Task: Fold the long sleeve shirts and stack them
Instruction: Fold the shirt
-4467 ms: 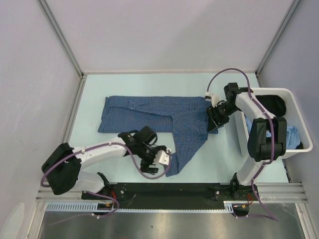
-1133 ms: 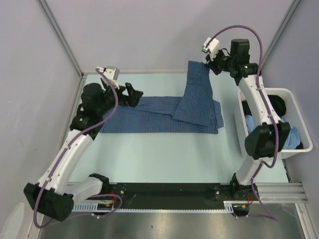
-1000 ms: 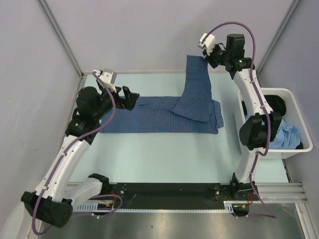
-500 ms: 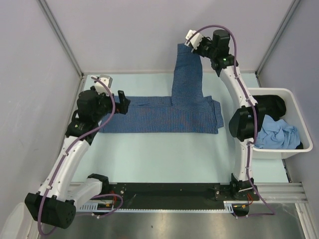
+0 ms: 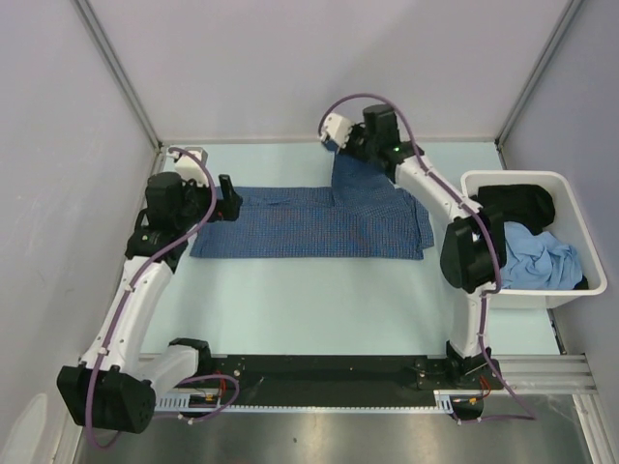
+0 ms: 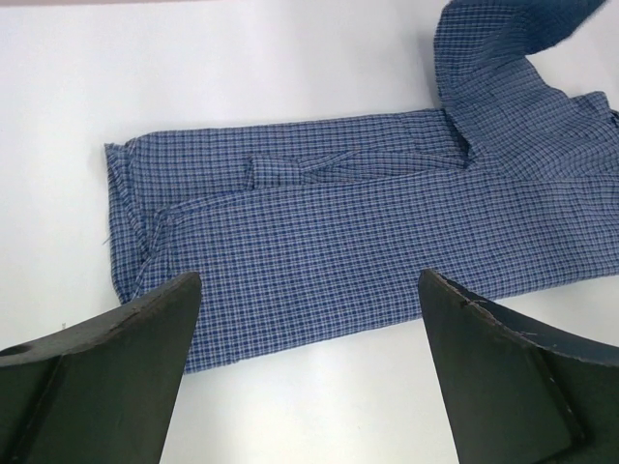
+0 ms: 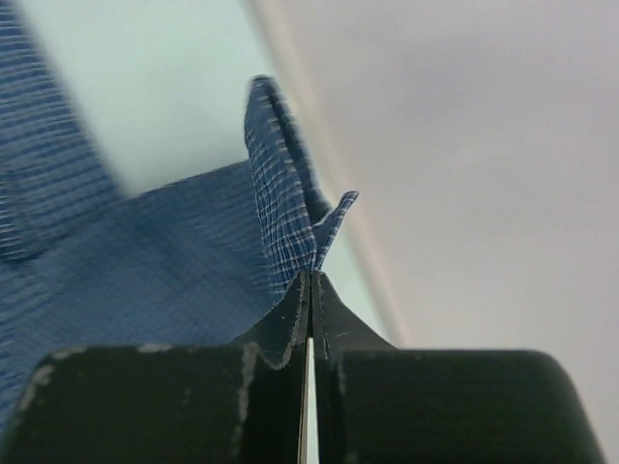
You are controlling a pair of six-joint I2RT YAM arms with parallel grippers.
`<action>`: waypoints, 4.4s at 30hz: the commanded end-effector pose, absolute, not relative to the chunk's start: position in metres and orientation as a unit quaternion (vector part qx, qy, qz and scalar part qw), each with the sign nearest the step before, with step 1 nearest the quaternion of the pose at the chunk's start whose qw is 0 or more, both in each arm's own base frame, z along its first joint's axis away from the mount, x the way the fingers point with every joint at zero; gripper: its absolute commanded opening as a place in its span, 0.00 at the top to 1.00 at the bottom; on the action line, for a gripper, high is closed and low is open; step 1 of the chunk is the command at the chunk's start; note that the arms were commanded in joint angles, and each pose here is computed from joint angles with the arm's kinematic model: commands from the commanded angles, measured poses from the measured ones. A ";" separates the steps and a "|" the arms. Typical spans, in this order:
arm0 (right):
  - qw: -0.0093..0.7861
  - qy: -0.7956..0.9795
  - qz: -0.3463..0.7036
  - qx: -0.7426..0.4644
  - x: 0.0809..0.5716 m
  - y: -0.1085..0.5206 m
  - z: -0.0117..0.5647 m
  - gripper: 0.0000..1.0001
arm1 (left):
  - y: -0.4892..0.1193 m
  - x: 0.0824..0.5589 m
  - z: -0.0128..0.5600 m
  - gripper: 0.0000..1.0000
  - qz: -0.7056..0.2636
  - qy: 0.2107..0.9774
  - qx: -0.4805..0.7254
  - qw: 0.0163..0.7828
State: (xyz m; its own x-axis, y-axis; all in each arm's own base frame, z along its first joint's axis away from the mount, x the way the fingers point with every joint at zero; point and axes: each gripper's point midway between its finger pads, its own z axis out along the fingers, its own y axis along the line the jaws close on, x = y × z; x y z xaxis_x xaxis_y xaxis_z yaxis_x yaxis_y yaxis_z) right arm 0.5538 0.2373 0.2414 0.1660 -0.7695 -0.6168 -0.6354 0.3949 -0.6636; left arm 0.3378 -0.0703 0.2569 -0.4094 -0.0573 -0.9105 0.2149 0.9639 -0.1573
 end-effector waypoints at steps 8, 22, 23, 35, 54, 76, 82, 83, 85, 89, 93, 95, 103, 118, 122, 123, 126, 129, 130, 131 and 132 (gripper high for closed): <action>0.497 0.729 0.051 -0.468 0.475 0.312 0.247 1.00 | -0.049 0.336 0.248 0.01 -0.163 0.845 -0.011 0.509; 0.455 0.776 0.272 -0.342 0.448 0.407 0.230 1.00 | -0.081 0.361 0.222 0.00 -0.346 0.815 -0.105 0.452; 0.455 0.777 0.282 -0.330 0.447 0.411 0.234 1.00 | -0.080 0.365 0.224 0.01 -0.346 0.814 -0.108 0.454; 0.448 0.770 0.343 -0.298 0.425 0.459 0.223 1.00 | -0.049 0.381 0.203 0.00 -0.302 0.829 -0.157 0.444; 0.449 0.759 0.398 -0.252 0.420 0.512 0.214 1.00 | 0.004 0.362 0.189 0.01 -0.231 0.843 -0.184 0.449; 0.439 0.754 0.414 -0.258 0.418 0.547 0.170 1.00 | 0.021 0.351 0.172 0.01 -0.214 0.851 -0.197 0.437; 0.433 0.751 0.424 -0.264 0.415 0.555 0.157 1.00 | 0.026 0.350 0.163 0.01 -0.203 0.864 -0.184 0.422; 0.430 0.750 0.426 -0.266 0.413 0.557 0.155 1.00 | 0.026 0.350 0.161 0.01 -0.202 0.868 -0.180 0.417; 0.426 0.746 0.437 -0.268 0.409 0.560 0.156 1.00 | 0.027 0.352 0.155 0.01 -0.200 0.878 -0.161 0.404; 0.416 0.735 0.457 -0.278 0.400 0.569 0.158 0.81 | 0.032 0.358 0.152 0.00 -0.185 0.892 -0.121 0.394; 0.406 0.723 0.468 -0.305 0.390 0.562 0.179 0.39 | 0.039 0.367 0.153 0.01 -0.167 0.902 -0.070 0.392; 0.414 0.718 0.468 -0.308 0.392 0.544 0.205 0.32 | 0.039 0.371 0.151 0.01 -0.167 0.906 -0.037 0.388; 0.346 0.811 0.353 -0.314 0.386 0.390 0.176 0.35 | 0.048 0.364 0.111 0.24 -0.146 0.933 0.073 0.320; 0.254 0.918 0.116 -0.282 0.328 0.153 0.093 0.50 | 0.006 0.317 0.080 0.29 -0.093 0.863 0.430 0.249; 0.254 0.922 0.096 -0.276 0.342 0.143 0.078 0.50 | 0.001 0.319 0.066 0.30 -0.038 0.824 0.508 0.250; 0.244 0.925 0.091 -0.277 0.344 0.142 0.069 0.49 | -0.003 0.322 0.063 0.31 -0.024 0.809 0.529 0.256; 0.240 0.925 0.078 -0.283 0.355 0.139 0.060 0.51 | -0.006 0.328 0.055 0.31 0.011 0.782 0.566 0.261; 0.224 0.928 0.065 -0.291 0.362 0.136 0.042 0.53 | -0.009 0.336 0.047 0.33 0.045 0.759 0.593 0.263; 0.209 0.931 0.061 -0.294 0.362 0.136 0.031 0.54 | -0.008 0.338 0.043 0.34 0.051 0.757 0.597 0.261; 0.211 0.931 0.053 -0.295 0.367 0.134 0.030 0.55 | -0.005 0.338 0.040 0.36 0.061 0.752 0.606 0.252; 0.209 0.930 0.048 -0.299 0.370 0.134 0.027 0.56 | -0.005 0.338 0.036 0.38 0.067 0.750 0.609 0.248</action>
State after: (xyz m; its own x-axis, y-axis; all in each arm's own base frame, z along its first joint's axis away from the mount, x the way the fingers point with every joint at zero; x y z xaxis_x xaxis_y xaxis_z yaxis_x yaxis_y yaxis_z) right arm 0.3421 0.1366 0.0283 -0.7699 -0.4979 -0.3991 -0.5580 0.8288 0.0425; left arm 0.3092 -0.0111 0.0283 -0.2781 0.8880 -0.3663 0.8980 0.3757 0.2289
